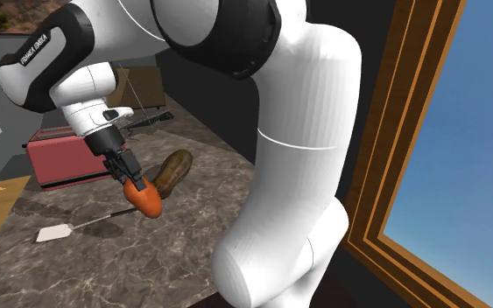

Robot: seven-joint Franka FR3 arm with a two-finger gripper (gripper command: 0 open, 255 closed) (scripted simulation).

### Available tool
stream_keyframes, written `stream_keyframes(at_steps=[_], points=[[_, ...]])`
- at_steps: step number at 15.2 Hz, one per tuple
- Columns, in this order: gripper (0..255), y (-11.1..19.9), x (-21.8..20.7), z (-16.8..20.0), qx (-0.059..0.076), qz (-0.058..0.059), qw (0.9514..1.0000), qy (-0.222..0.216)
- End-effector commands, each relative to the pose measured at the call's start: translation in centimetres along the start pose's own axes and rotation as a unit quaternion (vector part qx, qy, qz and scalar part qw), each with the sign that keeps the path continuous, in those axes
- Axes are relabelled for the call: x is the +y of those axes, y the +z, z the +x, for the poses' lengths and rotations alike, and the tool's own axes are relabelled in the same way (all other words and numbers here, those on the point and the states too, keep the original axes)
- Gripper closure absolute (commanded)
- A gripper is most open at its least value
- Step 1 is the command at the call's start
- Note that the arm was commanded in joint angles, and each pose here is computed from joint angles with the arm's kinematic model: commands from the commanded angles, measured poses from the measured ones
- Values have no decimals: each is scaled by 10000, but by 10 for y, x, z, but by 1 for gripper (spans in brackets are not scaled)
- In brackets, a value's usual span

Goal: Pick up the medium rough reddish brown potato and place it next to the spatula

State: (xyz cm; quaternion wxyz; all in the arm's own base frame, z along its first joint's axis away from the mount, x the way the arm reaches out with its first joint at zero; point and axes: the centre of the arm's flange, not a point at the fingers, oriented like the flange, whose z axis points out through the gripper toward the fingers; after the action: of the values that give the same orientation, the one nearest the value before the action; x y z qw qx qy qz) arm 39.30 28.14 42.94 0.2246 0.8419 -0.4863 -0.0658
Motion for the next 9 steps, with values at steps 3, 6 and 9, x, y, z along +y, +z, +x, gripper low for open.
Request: stream_keyframes(at_steps=[3, 6, 9], points=[[255, -7, -1, -52, -2, -2, 10000, 6], [255, -12, -1, -91, -2, -2, 10000, 6], [255, -17, -2, -130, -2, -2, 10000, 6]])
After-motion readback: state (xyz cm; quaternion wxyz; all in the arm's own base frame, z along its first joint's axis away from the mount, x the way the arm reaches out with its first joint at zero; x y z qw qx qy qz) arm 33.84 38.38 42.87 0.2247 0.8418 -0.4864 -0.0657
